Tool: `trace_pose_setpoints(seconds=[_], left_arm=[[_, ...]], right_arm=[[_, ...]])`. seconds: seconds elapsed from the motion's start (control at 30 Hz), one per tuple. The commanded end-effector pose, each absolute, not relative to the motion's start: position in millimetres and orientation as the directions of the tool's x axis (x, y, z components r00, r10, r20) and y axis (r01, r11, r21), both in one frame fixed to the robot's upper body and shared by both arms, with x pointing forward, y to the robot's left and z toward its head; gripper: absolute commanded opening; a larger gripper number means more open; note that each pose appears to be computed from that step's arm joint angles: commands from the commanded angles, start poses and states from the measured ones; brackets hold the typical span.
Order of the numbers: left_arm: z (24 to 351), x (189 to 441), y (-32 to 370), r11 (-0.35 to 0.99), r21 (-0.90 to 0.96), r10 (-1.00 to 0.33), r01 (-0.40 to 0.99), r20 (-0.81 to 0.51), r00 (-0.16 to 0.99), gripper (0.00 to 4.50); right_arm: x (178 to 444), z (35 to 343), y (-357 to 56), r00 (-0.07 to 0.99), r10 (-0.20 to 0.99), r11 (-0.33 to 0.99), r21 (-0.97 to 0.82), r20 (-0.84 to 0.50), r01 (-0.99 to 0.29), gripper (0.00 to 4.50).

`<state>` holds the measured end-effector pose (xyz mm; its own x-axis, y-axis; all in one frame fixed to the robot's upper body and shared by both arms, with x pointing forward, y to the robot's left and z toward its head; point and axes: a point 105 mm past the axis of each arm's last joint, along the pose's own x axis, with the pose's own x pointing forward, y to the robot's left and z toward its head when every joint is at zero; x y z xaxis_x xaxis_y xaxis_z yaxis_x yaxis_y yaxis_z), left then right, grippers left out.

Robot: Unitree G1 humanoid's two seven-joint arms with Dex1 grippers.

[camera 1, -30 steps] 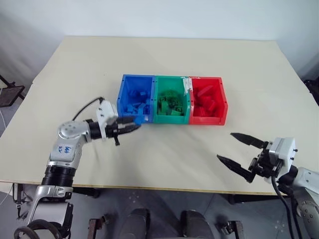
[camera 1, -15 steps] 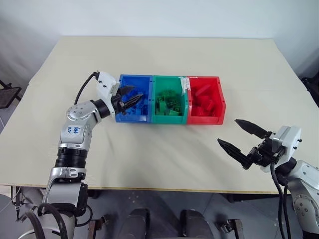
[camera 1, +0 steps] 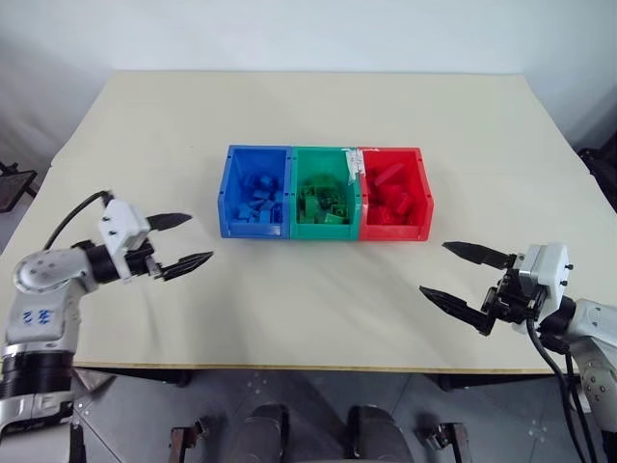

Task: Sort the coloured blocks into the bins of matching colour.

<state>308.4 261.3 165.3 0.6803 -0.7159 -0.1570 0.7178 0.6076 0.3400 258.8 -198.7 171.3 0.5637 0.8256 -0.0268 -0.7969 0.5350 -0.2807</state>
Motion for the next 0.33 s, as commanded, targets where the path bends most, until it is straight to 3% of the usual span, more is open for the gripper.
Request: trace_pose_setpoints(seconds=[0.03, 0.33], left_arm=[[171.9, 300.7, 273.9, 0.645, 0.398, -0.67, 0.652, -0.117, 0.733, 4.26], [173.7, 294.4, 263.0, 0.656, 0.448, -0.642, 0.608, -0.094, 0.761, 4.26]], right_arm=[[258.6, 170.3, -195.7, 0.519, 0.854, 0.48, -0.317, -0.048, -0.818, 4.5], [265.0, 162.7, -198.4, 0.507, 0.86, 0.468, -0.304, -0.059, -0.83, 4.5]])
